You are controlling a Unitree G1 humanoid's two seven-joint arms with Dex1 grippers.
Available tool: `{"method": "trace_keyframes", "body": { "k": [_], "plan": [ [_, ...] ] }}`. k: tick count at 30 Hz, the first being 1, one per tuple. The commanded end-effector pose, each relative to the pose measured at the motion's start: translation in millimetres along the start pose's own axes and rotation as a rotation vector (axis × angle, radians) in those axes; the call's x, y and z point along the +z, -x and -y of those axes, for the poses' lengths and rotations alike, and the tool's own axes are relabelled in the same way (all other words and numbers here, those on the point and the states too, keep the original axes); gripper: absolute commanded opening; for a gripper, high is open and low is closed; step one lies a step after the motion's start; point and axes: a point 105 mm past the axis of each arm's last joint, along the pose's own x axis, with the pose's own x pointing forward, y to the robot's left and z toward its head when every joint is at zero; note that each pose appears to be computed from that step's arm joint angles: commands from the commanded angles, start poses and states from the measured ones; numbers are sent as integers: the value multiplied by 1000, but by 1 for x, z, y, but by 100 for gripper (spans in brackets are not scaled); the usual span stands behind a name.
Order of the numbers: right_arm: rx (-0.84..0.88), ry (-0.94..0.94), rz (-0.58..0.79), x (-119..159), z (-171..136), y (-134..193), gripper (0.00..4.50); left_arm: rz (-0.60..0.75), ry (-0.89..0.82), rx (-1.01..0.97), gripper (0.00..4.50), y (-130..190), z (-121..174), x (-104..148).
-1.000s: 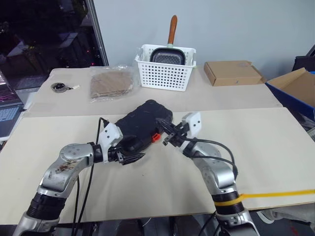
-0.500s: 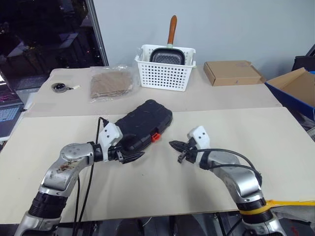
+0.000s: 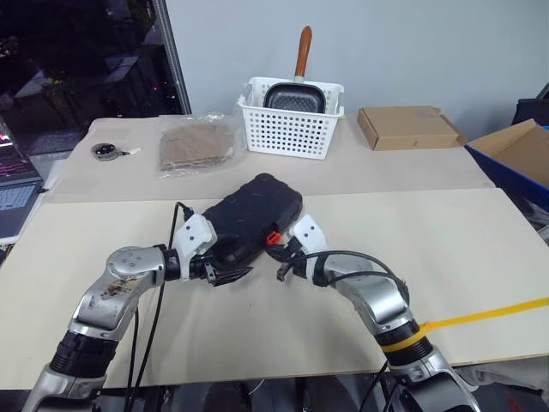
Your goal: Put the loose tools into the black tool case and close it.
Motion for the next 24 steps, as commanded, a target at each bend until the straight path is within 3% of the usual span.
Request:
{"method": "trace_keyframes", "body": {
  "k": [1,8,14,24],
  "plan": [
    [-17,62,33,15,6,9,9,-86,68,-4,450,-1,5,-25],
    [-22,57,-50,-3,10,24,9,-89,69,1,450,-1,5,-26],
    [-88,57,-70,-7,21,11,9,-93,70,3,450,-1,5,-27],
    [-91,60,63,29,18,0,9,-96,71,5,450,-2,6,-28]
  ]
}}
